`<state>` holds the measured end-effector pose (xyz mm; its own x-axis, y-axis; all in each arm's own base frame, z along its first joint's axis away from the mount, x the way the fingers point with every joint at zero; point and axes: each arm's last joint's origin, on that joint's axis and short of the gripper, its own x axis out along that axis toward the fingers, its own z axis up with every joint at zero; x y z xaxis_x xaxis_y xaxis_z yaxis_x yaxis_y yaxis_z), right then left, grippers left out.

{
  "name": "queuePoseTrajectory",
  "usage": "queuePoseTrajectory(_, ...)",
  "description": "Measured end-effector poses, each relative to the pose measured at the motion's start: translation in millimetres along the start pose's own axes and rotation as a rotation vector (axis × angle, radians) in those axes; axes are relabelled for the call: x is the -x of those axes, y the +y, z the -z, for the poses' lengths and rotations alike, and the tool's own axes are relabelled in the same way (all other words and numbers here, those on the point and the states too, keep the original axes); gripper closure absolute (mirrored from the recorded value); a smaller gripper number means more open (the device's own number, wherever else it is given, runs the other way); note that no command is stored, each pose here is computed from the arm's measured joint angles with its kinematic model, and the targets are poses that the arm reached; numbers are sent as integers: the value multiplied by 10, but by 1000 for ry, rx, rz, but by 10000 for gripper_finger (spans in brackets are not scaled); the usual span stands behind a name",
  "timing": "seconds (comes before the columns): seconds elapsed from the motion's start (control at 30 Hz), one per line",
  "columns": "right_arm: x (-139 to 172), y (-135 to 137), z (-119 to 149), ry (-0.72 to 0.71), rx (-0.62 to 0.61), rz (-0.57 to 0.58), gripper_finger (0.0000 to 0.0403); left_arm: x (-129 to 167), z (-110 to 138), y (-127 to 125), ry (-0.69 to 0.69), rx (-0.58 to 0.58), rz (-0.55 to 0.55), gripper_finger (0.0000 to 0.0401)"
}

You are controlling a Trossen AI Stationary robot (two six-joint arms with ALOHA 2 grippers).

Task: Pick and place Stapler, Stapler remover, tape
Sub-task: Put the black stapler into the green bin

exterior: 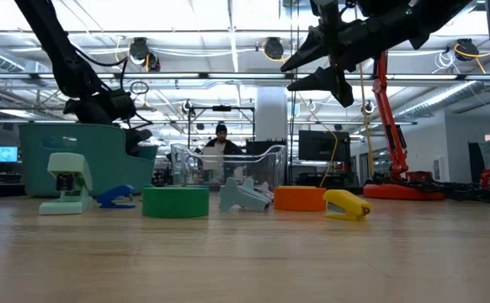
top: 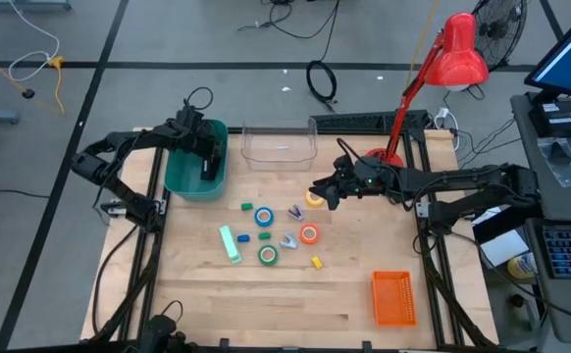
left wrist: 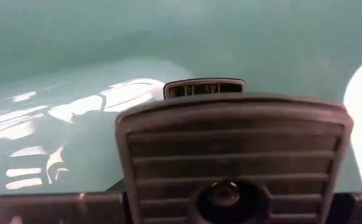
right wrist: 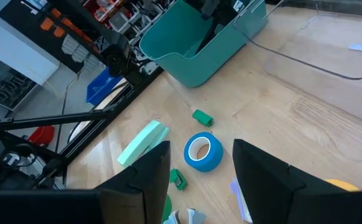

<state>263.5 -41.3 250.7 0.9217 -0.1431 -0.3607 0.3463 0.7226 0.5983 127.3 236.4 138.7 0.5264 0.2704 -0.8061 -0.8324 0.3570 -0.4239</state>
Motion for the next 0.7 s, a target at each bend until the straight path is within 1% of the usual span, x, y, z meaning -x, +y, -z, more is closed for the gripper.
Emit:
queuePoseTrajectory(0.03,0,0,0,0,0,0,236,-1,1,0,0,-1,-1,264)
queuePoseTrajectory(0.17,0,1,-1,-1,0,-1,236,-12,7,-28,3,-9,5,228)
queuePoseTrajectory(0.23,0,6,-6,-6,0,-7,236,-19,14,-49,6,-22,7,218)
queuePoseTrajectory(0.4,1,22,-25,-25,0,-24,236,-34,32,-80,13,-47,-14,217)
queuePoseTrajectory(0.7,1,30,-35,-33,0,-32,236,-31,34,-77,16,-64,-12,216)
